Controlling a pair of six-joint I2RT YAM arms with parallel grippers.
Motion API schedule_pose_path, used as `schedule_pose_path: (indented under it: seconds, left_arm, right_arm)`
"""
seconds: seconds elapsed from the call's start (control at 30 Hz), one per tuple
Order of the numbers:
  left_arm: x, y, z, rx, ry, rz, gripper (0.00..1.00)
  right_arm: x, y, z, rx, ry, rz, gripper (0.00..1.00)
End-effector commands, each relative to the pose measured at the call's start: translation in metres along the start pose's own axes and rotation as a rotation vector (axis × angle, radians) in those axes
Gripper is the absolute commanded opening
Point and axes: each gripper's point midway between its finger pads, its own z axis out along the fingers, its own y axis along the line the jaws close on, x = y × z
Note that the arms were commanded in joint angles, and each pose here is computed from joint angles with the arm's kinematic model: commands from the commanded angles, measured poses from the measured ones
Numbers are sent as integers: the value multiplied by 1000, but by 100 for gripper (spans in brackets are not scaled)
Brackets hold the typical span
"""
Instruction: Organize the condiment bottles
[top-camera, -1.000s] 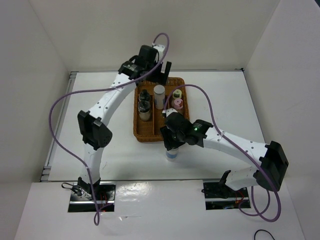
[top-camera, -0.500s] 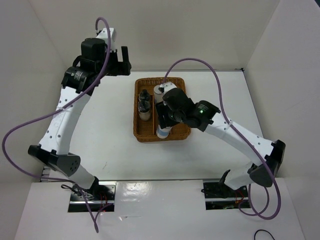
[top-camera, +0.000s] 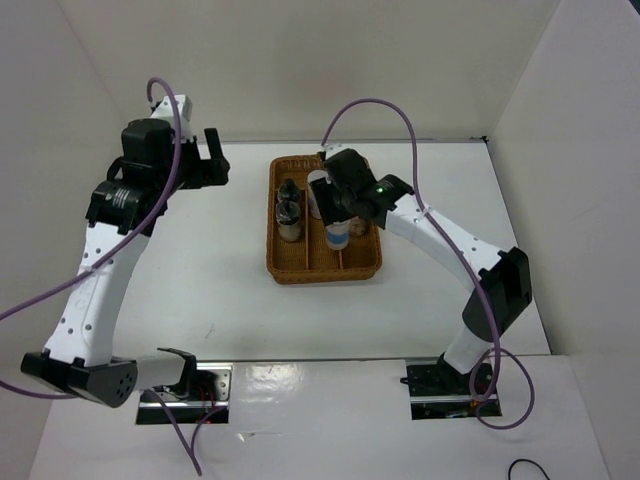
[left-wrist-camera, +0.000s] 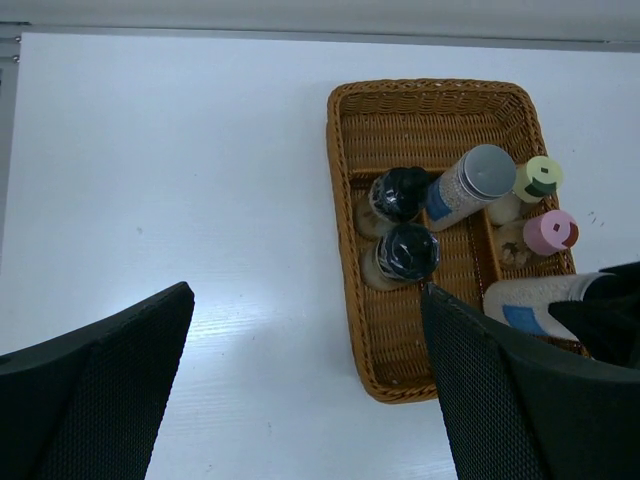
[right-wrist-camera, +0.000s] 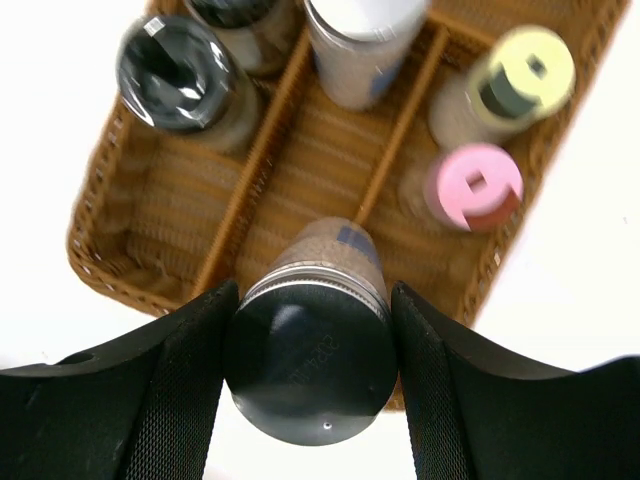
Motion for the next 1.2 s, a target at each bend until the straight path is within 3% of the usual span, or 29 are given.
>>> schedule_pose_path:
  seconds: [0.0,0.27,0.8,0.93,1.0,1.17]
  left_arm:
    - [-16,1,-19,24,-94,-40,100]
    - [0,13,-25,-7,-81,-47,100]
    - [26,18,-25,-14,-50,-45,100]
    - [41,19,-23,-7,-25,-52,100]
    - [47,20,-23,-9,-16,-52,100]
    - [64,13,-20,42,5,-60,100]
  right_arm:
    - [-63,19,-8,-71,-193,-11,40]
    - [-73,24,5,-77,-221,-5,40]
    - [-38,26,74,-42,-149,6,40]
    - [-28,23,84,-15,-126,21,44]
    - [-28,21,84,-6,-127,22,48]
    - [-21,19,87,7,-117,53,89]
